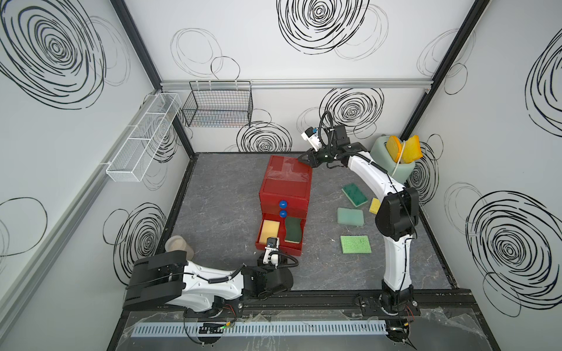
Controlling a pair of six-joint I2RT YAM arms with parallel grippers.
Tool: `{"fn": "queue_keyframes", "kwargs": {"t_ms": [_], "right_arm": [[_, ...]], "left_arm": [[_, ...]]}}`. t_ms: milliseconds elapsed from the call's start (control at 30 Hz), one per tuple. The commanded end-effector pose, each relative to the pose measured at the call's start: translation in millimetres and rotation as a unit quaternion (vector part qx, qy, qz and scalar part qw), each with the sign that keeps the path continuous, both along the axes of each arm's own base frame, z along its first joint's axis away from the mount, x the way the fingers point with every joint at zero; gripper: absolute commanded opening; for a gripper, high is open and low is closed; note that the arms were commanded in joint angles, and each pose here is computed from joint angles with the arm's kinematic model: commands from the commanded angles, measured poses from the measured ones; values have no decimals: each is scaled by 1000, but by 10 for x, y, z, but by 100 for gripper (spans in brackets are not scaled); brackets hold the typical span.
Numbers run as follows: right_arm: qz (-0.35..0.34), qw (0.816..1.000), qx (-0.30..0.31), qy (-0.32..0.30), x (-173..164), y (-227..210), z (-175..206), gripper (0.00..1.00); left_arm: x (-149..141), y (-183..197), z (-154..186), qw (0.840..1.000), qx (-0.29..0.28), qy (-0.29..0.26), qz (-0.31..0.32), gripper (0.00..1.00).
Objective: Take the sponge out of the drawer
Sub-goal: Open the drawer in the storage box, then pick up the sponge from the drawer.
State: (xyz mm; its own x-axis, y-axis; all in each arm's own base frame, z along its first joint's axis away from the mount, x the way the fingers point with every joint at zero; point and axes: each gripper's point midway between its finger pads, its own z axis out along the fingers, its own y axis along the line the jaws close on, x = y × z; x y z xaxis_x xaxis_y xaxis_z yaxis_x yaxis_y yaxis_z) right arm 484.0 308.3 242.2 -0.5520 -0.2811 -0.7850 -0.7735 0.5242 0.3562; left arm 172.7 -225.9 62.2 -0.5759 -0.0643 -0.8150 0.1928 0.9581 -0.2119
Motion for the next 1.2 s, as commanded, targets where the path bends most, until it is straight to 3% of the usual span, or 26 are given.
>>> {"fn": "queue_keyframes", "kwargs": {"t_ms": [0, 133, 300, 400, 533, 733, 900, 1167], "right_arm": [[-37, 996, -53, 61, 81, -237, -487, 11], [-48, 998, -40, 18, 166, -268, -51, 11], [-69, 996, -11, -56, 197, -347, 725, 13], [-64, 994, -1, -93, 26, -361, 1181, 14], [-44, 990, -3, -134, -465, -251, 1561, 17], [1, 990, -24, -141, -1426, 59, 1354, 27], [75, 989, -83, -97, -2246, 351, 770, 31], [76, 985, -158, 3, -2635, 542, -265, 31]], "left_arm": [[-51, 39, 132, 1000, 15, -1, -17, 58], [-133, 78, 394, 999, -3, -10, -32, 60], [-9, 196, 929, 997, -41, -57, -30, 64], [197, 391, 1263, 993, -56, -100, -6, 65], [609, 801, 1618, 981, -100, -157, 49, 66], [1197, 1328, 1519, 968, -172, -165, 84, 67], [1480, 1477, 1418, 967, -185, -152, 89, 67], [1657, 1599, 1266, 968, -165, -147, 119, 67]]}}
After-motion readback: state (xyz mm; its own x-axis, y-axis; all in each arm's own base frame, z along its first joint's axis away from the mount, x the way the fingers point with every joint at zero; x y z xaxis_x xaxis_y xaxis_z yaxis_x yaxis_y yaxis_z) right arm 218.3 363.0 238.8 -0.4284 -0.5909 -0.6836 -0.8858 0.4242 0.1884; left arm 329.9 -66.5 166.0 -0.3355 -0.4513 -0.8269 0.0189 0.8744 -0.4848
